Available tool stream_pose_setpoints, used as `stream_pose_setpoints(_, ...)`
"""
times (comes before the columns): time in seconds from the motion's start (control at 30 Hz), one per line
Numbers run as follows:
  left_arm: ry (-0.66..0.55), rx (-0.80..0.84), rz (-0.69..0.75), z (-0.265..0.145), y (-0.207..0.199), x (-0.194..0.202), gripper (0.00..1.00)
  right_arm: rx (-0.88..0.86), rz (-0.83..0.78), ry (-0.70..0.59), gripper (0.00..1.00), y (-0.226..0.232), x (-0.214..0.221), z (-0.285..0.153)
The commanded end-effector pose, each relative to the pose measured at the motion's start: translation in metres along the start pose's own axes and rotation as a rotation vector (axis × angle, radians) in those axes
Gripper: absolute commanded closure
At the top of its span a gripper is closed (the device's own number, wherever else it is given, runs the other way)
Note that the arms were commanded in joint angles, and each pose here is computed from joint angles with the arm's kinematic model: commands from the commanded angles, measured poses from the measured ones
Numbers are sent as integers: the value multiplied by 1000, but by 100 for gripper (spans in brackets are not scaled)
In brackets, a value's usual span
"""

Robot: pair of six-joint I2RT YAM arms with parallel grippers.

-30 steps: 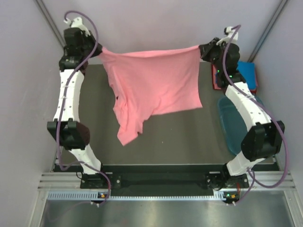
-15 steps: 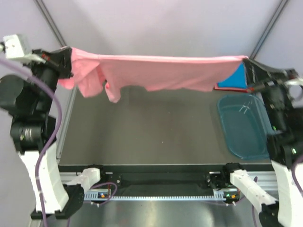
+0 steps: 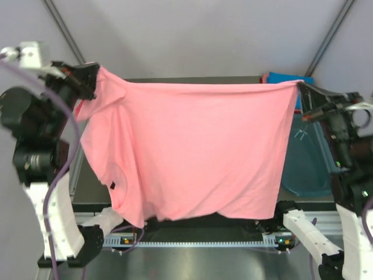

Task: Fold and stack the t-shirts
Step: Flatten the tshirt out

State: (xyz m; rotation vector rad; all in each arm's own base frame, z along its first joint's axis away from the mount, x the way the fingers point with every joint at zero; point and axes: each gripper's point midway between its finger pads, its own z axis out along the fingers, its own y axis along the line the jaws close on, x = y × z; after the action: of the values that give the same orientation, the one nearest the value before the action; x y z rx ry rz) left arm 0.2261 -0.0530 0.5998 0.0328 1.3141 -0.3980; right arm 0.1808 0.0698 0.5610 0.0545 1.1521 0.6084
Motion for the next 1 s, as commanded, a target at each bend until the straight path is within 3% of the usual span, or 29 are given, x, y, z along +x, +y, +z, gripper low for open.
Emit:
stream_pose_setpoints(0.0, 228, -31, -8, 82, 49, 92, 100, 124, -34, 139, 100, -53, 75, 56)
stream_pose_setpoints(0.13, 445, -93, -24, 119, 98, 206, 100, 180, -28, 246, 100, -98, 162, 90)
stream_pose_setpoints(0.27, 525, -120, 4, 155, 140, 295, 100, 250, -25, 345, 100, -151, 248, 129)
stream_pose_setpoints(0.33, 567, -120, 1, 169, 153, 330, 100, 246, -15, 317, 100, -164, 266, 148)
stream_pose_setpoints(0.37, 630, -120, -15, 177, 166, 368, 100, 257, -2, 321, 100, -175, 278, 155)
stream_pose_setpoints(0.43, 639, -107, -18, 197, 176, 389, 100, 271, 14, 356, 100, -197, 317, 176)
stream_pose_setpoints(0.47, 714, -104, -42, 201, 186, 433, 100, 271, 20, 364, 100, -204, 329, 184)
stream_pose_setpoints(0.5, 729, -106, -45, 207, 193, 446, 100, 289, 34, 424, 100, -222, 368, 187)
stream_pose_setpoints(0.53, 721, -103, -40, 220, 197, 449, 100, 267, 46, 409, 100, -222, 369, 204)
stream_pose_setpoints(0.57, 774, -122, -48, 221, 209, 484, 100, 275, 65, 428, 100, -230, 382, 210)
stream_pose_setpoints(0.6, 782, -135, -46, 226, 217, 493, 100, 294, 81, 482, 100, -245, 416, 212)
stream_pose_setpoints(0.63, 759, -139, -35, 240, 221, 491, 100, 278, 85, 460, 100, -245, 413, 230)
stream_pose_setpoints(0.67, 796, -156, -40, 241, 231, 519, 100, 311, 104, 515, 100, -262, 447, 227)
stream_pose_setpoints(0.73, 763, -171, -25, 259, 241, 519, 100, 299, 110, 488, 100, -266, 447, 252)
stream_pose_setpoints(0.77, 782, -180, -35, 260, 247, 541, 100, 320, 125, 516, 100, -277, 470, 250)
stream_pose_setpoints(0.8, 774, -187, -37, 265, 251, 544, 100, 320, 128, 494, 100, -279, 464, 263)
stream_pose_setpoints(0.87, 752, -207, -47, 277, 258, 549, 90, 345, 144, 484, 97, -289, 470, 269)
stream_pose_setpoints(0.97, 713, -261, -58, 287, 264, 534, 76, 367, 161, 492, 85, -302, 478, 276)
